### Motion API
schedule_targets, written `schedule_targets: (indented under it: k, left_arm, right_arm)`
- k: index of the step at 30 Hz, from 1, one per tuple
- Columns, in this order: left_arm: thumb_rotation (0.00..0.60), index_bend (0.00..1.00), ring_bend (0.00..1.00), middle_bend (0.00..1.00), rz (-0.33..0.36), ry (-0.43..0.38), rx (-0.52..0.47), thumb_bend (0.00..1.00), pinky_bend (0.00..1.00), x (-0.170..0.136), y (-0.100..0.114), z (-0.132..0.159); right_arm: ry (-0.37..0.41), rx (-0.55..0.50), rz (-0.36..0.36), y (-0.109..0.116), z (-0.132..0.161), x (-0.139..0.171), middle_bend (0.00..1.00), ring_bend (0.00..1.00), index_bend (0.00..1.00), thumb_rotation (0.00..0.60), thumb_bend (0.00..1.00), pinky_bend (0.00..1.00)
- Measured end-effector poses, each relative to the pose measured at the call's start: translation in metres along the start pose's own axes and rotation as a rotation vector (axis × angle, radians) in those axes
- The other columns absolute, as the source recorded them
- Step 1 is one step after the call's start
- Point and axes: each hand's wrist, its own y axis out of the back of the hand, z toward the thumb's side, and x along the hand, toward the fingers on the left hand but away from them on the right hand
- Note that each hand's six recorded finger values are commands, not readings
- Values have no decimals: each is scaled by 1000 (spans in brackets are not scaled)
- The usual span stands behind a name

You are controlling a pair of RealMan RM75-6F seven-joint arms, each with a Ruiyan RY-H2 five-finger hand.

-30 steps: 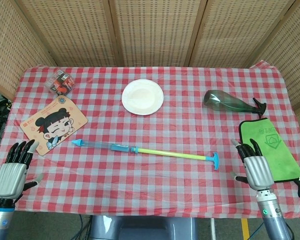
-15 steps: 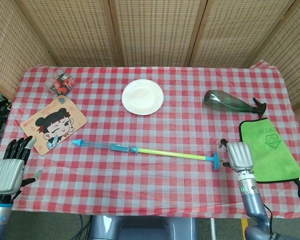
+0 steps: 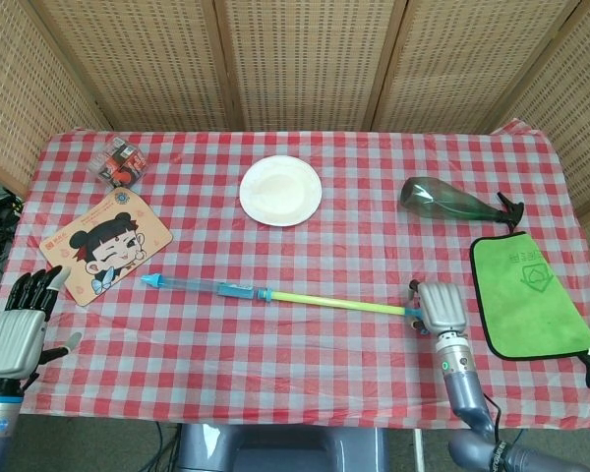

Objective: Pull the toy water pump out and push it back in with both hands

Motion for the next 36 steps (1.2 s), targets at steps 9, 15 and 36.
schedule_targets:
  k: [9,15,36]
  left_arm:
    - [600,0,0,0,-2,14,0,211,0,2,0,-4]
    - [600,0,0,0,-2,14,0,211,0,2,0,-3]
    - [600,0,0,0,-10,26,-12,212,0,3,1,-5]
  right_arm:
    - [-25,-2,41,-16,-7,-4,1000,995,548,600,415,643]
    - [-25,-2,60,-23,-7,-5,1000,995,571,600,460,643]
    - [7,-38,20,14,5,0,1000,995,711,600,543,643]
